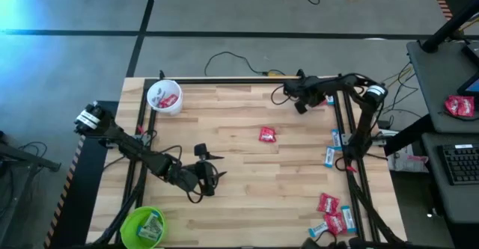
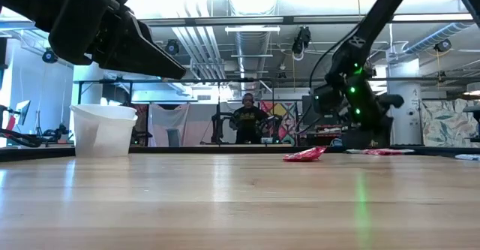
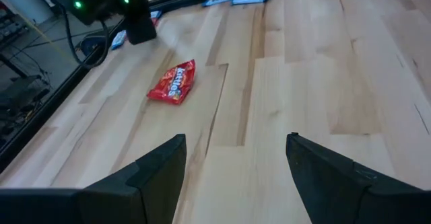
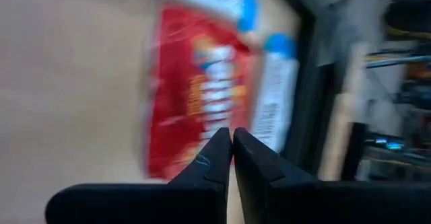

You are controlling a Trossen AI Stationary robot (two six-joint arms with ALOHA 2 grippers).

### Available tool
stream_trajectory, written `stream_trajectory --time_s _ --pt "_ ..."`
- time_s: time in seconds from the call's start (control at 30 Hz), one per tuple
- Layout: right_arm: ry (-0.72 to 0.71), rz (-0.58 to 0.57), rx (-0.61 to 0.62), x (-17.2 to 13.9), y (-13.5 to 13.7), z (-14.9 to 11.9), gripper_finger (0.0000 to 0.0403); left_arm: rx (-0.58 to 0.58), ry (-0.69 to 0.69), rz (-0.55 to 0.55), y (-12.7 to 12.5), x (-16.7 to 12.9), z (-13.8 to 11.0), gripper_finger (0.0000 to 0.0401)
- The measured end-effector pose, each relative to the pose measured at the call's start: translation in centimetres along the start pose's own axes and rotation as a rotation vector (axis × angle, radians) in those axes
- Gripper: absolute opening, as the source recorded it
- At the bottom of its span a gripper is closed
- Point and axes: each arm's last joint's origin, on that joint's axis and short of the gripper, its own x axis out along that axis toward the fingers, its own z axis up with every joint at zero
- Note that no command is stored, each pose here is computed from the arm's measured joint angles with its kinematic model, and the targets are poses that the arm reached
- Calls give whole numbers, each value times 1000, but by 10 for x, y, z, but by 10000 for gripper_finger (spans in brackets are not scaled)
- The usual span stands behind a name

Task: Sort candy by brand, put in halloween buckets
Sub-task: Move the red candy to the center of the table

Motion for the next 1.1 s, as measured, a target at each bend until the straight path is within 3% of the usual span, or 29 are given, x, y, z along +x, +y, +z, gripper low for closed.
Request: stream_trajectory --time_s 0.23,0.4,0.53,0.7,0.9,1.0,1.1 --pt "-53 181 -44 -10 27 -9 12 17 10 45 2 0 -7 239" --pt "-128 278 -133 -44 63 -33 12 -6 14 49 3 0 -10 239" --pt "-237 383 -209 -80 96 -60 12 -103 19 71 5 0 -14 240" --pt "-445 618 -278 -125 137 -96 12 -119 38 31 5 0 -18 240" --pt "-544 1080 -476 -173 170 -142 12 -143 43 24 6 1 -19 240" --pt "-614 1180 -525 -189 176 -159 12 -164 57 -13 8 4 -19 240" --pt "-656 1209 -545 -198 174 -168 13 -205 87 -74 9 10 -21 240"
